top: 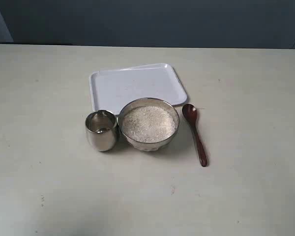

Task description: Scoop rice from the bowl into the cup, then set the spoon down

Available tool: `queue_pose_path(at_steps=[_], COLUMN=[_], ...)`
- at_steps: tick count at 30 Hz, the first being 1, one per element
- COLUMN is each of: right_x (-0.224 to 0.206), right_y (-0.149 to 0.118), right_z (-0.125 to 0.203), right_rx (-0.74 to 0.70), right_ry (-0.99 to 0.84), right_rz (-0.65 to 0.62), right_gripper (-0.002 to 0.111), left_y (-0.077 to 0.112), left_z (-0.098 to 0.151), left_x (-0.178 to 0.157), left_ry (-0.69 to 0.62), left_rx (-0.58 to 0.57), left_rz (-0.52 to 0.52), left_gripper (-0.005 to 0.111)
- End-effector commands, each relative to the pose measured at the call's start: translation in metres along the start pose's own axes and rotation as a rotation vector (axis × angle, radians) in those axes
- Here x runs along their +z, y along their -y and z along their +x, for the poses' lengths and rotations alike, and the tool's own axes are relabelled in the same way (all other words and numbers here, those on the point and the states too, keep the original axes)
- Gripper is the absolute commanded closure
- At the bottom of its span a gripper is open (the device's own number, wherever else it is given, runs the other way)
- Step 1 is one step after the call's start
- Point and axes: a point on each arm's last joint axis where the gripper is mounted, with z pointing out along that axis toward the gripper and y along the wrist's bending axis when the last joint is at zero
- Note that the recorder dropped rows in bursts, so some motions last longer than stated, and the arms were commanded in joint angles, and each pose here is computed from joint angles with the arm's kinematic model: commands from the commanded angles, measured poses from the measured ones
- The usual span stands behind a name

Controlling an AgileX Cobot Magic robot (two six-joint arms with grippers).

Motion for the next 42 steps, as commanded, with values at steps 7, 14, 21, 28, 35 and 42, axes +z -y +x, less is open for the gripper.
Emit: queue_pose_path(at_steps=[7,14,21,28,35,42], right_x=[0.000,-0.007,-0.012,-0.017,-0.054,-0.039], right_y=[0.000,0.005,0.011,0.011,-0.006,-0.013], right_z=[-0.001,-0.033,-0.043,-0.053,-0.116,-0.192], right_rx=[-0.005,0.566,0.658,0.920,0.345,0.002], right_ry=[0.026,0.385,0.522,0.590,0.861,0.453], right_rz=[-0.003,-0.056,-0.048,-0.145,-0.187,-0.009], right_gripper=[0.108,0.108,0.108,0.108,0.108,0.108], left_y=[0.000,0.000,0.000,0.000,0.000,0.000], left_z=[-0.002,-0.002,-0.002,-0.002,-0.002,-0.002], left_x=[-0.001,-0.001,-0.001,-0.001,-0.001,-0.001], left_ry=[0.021,0.021,0.021,0.021,0.021,0.021], left_rx=[-0.004,-0.004,-0.004,-0.004,-0.004,-0.004], left_rz=[0.000,0.000,0.000,0.000,0.000,0.000], left_gripper=[0.106,0.106,0.106,0.106,0.106,0.106])
